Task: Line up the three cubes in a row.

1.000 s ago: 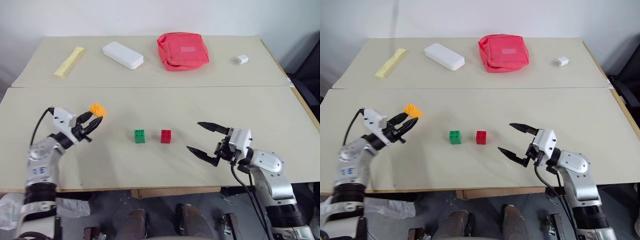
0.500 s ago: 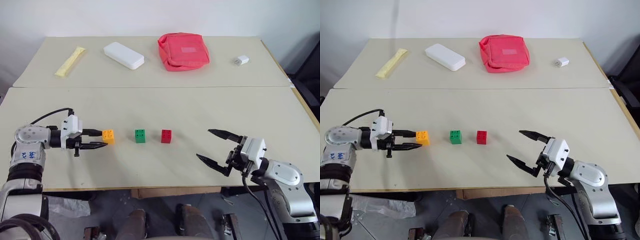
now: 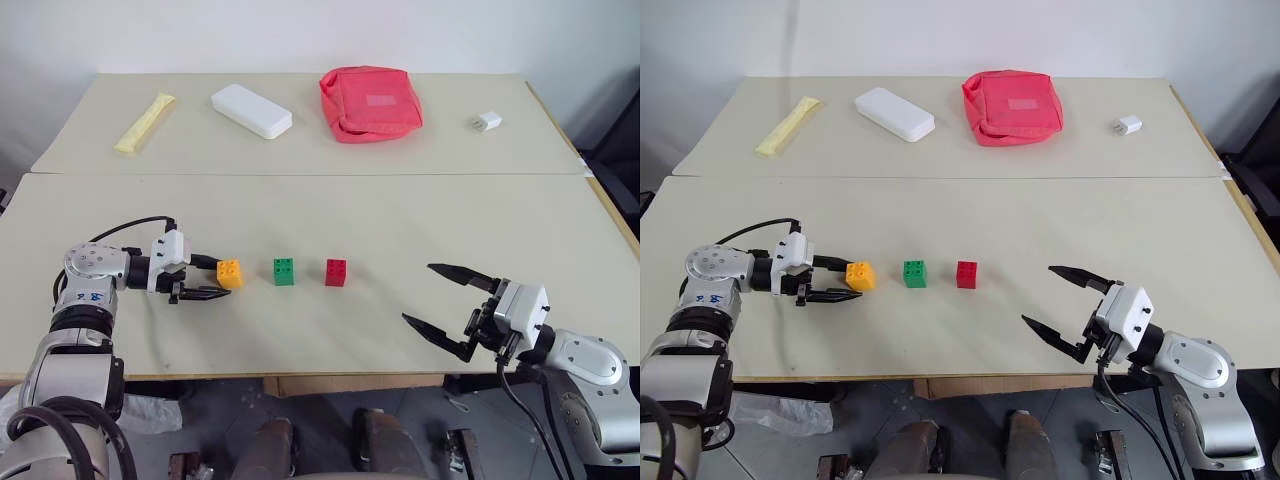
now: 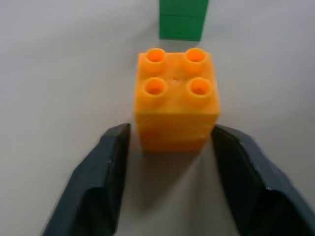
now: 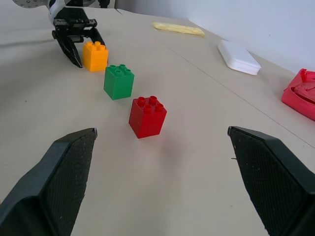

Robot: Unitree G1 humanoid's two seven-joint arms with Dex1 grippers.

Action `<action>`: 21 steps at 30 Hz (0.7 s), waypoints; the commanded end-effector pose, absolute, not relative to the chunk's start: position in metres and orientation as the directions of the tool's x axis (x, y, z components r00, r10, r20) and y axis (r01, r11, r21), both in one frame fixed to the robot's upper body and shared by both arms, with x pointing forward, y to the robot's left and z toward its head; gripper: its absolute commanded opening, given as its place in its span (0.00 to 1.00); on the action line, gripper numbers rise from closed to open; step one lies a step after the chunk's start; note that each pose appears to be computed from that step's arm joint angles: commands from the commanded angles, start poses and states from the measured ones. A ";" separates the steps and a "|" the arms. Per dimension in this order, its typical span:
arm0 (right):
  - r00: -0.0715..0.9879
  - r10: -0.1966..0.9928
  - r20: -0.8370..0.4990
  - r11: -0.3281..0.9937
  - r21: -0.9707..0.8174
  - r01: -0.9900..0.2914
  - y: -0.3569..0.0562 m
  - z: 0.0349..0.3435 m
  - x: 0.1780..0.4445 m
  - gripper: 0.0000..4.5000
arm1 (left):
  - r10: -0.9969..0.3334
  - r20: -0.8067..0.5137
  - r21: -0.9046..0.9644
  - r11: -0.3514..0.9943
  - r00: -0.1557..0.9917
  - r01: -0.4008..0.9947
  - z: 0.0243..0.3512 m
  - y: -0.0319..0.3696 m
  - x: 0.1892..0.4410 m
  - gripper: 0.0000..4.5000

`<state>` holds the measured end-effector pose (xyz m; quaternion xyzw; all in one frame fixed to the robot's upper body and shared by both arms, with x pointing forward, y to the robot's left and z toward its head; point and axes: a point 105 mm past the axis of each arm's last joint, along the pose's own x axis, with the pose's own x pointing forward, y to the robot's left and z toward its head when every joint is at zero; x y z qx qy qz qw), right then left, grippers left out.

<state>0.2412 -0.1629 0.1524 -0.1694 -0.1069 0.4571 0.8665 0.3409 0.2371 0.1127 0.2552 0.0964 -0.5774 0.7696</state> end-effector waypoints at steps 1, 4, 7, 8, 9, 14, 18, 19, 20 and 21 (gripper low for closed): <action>0.528 0.848 0.054 0.500 -0.415 -0.760 -0.162 0.165 0.239 1.00 | -0.820 -0.430 0.301 0.263 0.377 0.917 0.118 0.255 0.338 0.93; 0.488 0.872 0.042 0.458 -0.422 -0.782 -0.164 0.168 0.244 1.00 | -0.814 -0.382 0.306 0.336 0.438 0.891 0.130 0.274 0.332 1.00; 0.427 0.904 0.002 0.387 -0.427 -0.817 -0.165 0.171 0.248 1.00 | -0.800 -0.329 0.331 0.401 0.503 0.854 0.144 0.291 0.324 1.00; 0.394 0.918 -0.037 0.346 -0.408 -0.845 -0.165 0.170 0.248 1.00 | -0.797 -0.299 0.317 0.435 0.524 0.843 0.151 0.296 0.322 1.00; 0.342 0.936 -0.084 0.281 -0.407 -0.869 -0.162 0.170 0.246 1.00 | -0.793 -0.259 0.298 0.477 0.551 0.827 0.161 0.300 0.321 1.00; 0.234 0.968 -0.091 0.171 -0.441 -0.881 -0.144 0.189 0.257 1.00 | -0.771 -0.255 0.372 0.479 0.584 0.795 0.183 0.308 0.302 1.00; 0.197 0.967 -0.161 0.109 -0.437 -0.893 -0.141 0.184 0.261 1.00 | -0.751 -0.296 0.379 0.476 0.591 0.794 0.175 0.314 0.293 1.00; 0.192 0.966 -0.173 0.100 -0.436 -0.894 -0.142 0.182 0.263 1.00 | -0.753 -0.304 0.371 0.471 0.584 0.800 0.174 0.313 0.290 1.00; 0.189 0.965 -0.180 0.094 -0.436 -0.895 -0.141 0.182 0.265 1.00 | -0.755 -0.308 0.366 0.468 0.579 0.804 0.173 0.314 0.288 1.00; 0.191 0.967 -0.170 0.101 -0.432 -0.896 -0.141 0.182 0.267 1.00 | -0.745 -0.296 0.367 0.489 0.598 0.791 0.174 0.315 0.289 1.00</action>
